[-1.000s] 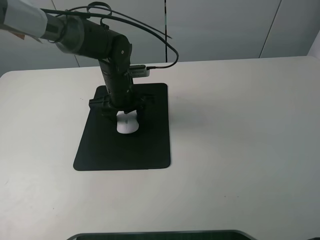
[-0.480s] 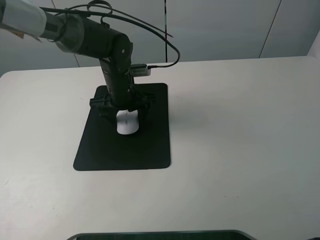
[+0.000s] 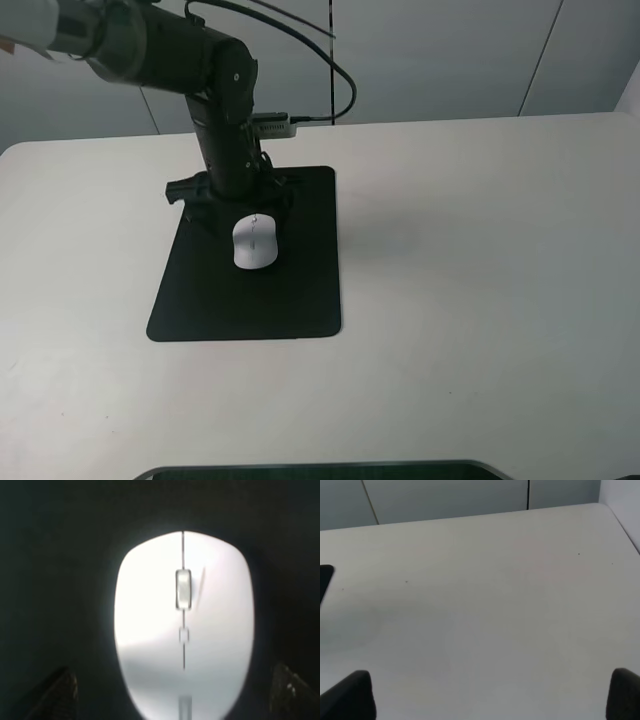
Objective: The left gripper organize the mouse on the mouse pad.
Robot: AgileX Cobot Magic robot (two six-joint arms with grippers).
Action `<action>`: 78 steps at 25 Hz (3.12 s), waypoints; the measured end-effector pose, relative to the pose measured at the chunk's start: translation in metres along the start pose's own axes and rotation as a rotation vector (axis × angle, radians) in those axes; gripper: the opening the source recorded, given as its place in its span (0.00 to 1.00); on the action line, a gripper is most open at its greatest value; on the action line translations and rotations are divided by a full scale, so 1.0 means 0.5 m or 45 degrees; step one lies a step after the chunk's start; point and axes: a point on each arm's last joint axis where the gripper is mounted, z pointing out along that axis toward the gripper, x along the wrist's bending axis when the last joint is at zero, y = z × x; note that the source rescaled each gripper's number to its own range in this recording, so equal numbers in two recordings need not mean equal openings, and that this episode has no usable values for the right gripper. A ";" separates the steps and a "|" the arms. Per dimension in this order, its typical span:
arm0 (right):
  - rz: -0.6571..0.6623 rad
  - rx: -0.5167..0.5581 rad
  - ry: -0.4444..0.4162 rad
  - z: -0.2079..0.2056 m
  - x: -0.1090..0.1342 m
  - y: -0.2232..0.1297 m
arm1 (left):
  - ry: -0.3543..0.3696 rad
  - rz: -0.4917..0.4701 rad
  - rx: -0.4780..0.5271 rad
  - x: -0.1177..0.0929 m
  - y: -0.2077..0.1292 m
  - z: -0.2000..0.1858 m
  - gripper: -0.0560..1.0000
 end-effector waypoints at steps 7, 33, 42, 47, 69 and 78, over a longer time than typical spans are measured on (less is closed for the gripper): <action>0.000 0.000 0.000 0.000 0.000 0.000 | -0.046 0.112 -0.073 0.012 -0.003 -0.088 0.96; 0.001 0.000 0.002 0.000 0.000 0.000 | 0.075 0.621 -0.245 0.303 0.025 -0.346 0.96; 0.001 0.000 0.002 0.000 0.000 0.000 | 0.087 0.416 -0.255 0.431 -0.074 -0.369 0.96; 0.001 0.000 0.002 0.000 0.000 0.000 | 0.097 0.237 -0.304 0.509 -0.172 -0.369 0.96; 0.001 0.000 0.002 0.000 0.000 0.000 | 0.179 -0.214 -1.012 0.538 -0.541 -0.433 0.96; 0.001 0.000 0.002 0.000 0.000 0.000 | 0.138 -0.124 -1.219 0.518 -0.616 -0.432 0.96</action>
